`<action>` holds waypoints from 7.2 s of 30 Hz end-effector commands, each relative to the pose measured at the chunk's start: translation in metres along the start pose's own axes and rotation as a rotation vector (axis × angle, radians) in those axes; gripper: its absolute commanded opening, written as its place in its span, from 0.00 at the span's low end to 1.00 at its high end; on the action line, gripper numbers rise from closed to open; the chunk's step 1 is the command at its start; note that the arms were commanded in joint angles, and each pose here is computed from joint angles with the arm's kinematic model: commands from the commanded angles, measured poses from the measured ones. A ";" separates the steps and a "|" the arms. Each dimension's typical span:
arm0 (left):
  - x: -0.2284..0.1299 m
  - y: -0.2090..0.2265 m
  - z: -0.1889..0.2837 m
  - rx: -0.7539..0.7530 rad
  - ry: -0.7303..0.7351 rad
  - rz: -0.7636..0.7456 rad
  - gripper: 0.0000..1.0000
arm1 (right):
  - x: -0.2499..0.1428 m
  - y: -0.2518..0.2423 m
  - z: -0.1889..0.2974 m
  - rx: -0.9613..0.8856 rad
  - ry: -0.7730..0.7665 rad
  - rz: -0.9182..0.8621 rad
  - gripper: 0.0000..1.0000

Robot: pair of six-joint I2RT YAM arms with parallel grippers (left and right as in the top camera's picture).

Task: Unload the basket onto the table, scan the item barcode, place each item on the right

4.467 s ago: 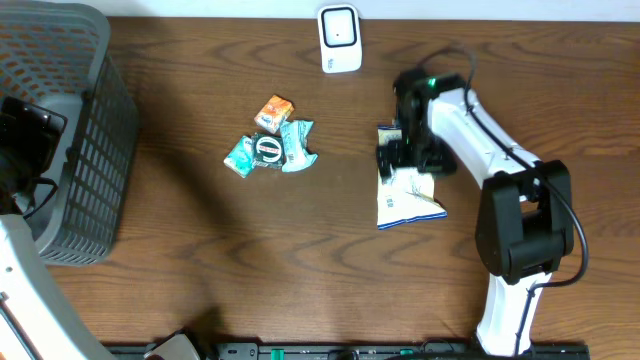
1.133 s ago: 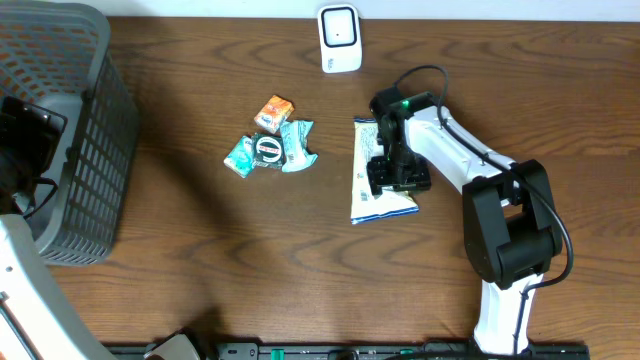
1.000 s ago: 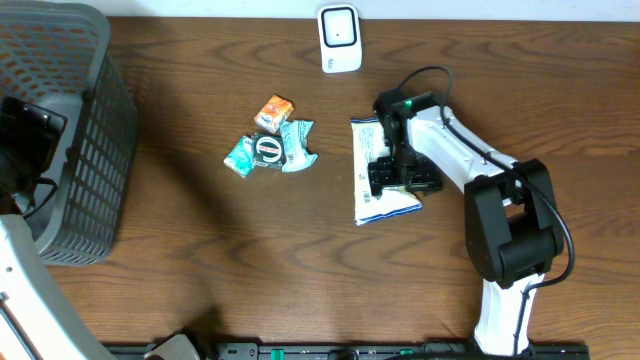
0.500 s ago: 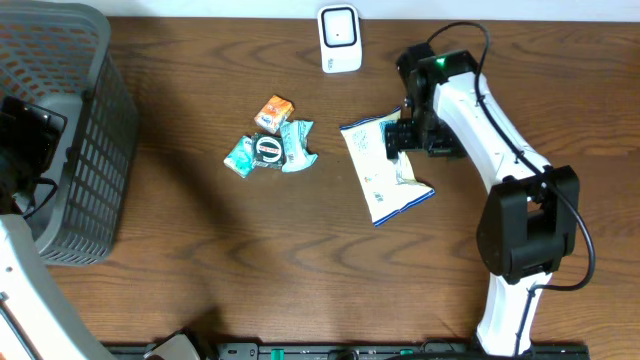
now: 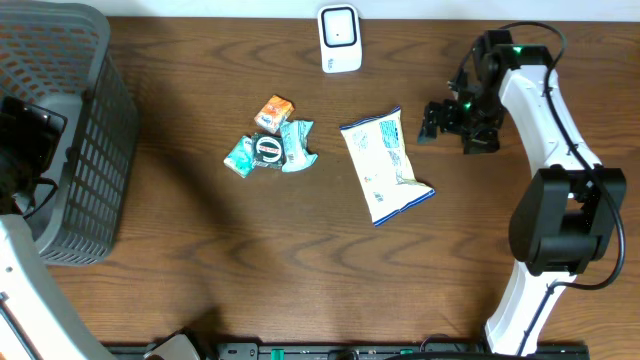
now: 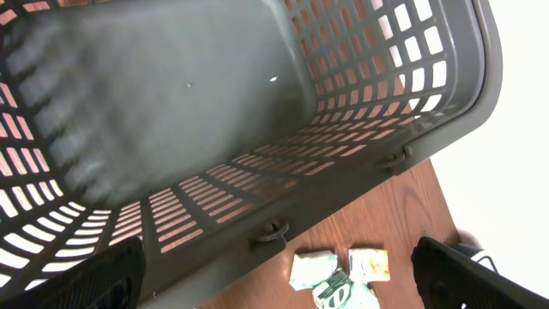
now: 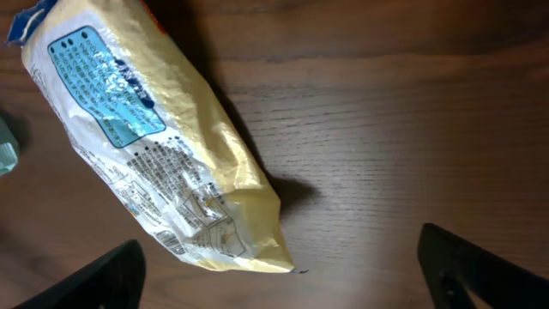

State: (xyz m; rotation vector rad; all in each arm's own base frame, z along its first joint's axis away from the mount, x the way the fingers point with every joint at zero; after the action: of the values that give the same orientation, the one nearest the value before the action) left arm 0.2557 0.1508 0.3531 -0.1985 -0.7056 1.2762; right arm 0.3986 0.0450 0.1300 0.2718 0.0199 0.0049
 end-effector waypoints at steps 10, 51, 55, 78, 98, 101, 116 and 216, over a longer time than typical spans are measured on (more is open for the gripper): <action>0.002 -0.001 0.007 -0.010 -0.020 0.009 0.97 | 0.009 0.002 -0.013 0.034 -0.039 0.036 0.99; 0.002 -0.001 0.007 -0.009 -0.020 0.009 0.98 | -0.009 0.017 -0.053 0.150 0.010 0.090 0.99; 0.002 -0.001 0.007 -0.009 -0.020 0.009 0.98 | -0.009 0.019 -0.065 0.161 -0.003 0.104 0.99; 0.002 -0.001 0.007 -0.009 -0.020 0.009 0.97 | -0.012 0.018 -0.071 0.161 0.002 0.106 0.99; 0.002 -0.001 0.007 -0.009 -0.020 0.009 0.98 | -0.006 0.031 -0.069 0.248 -0.029 0.122 0.99; 0.002 -0.001 0.007 -0.009 -0.020 0.009 0.98 | -0.004 0.039 -0.070 0.279 -0.041 0.140 0.99; 0.002 -0.001 0.006 -0.008 -0.019 0.009 0.98 | 0.000 0.058 -0.116 0.139 -0.018 0.180 0.90; 0.002 -0.001 0.006 -0.008 -0.019 0.009 0.97 | 0.032 0.159 0.124 1.045 -0.386 0.124 0.01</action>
State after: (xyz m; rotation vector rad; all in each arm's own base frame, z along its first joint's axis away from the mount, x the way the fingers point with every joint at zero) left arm 0.2557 0.1508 0.3531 -0.1985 -0.7056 1.2762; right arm 0.4390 0.1625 0.2751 1.2987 -0.3670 0.0251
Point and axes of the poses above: each gripper's point midway between its finger pads, its own z axis back along the fingers, its own y axis along the line the jaws close on, x = y × z, the point moved 4 cm from there along z, back along the fingers, and after that the axes turned 8 degrees about z, right-handed, at the moved point
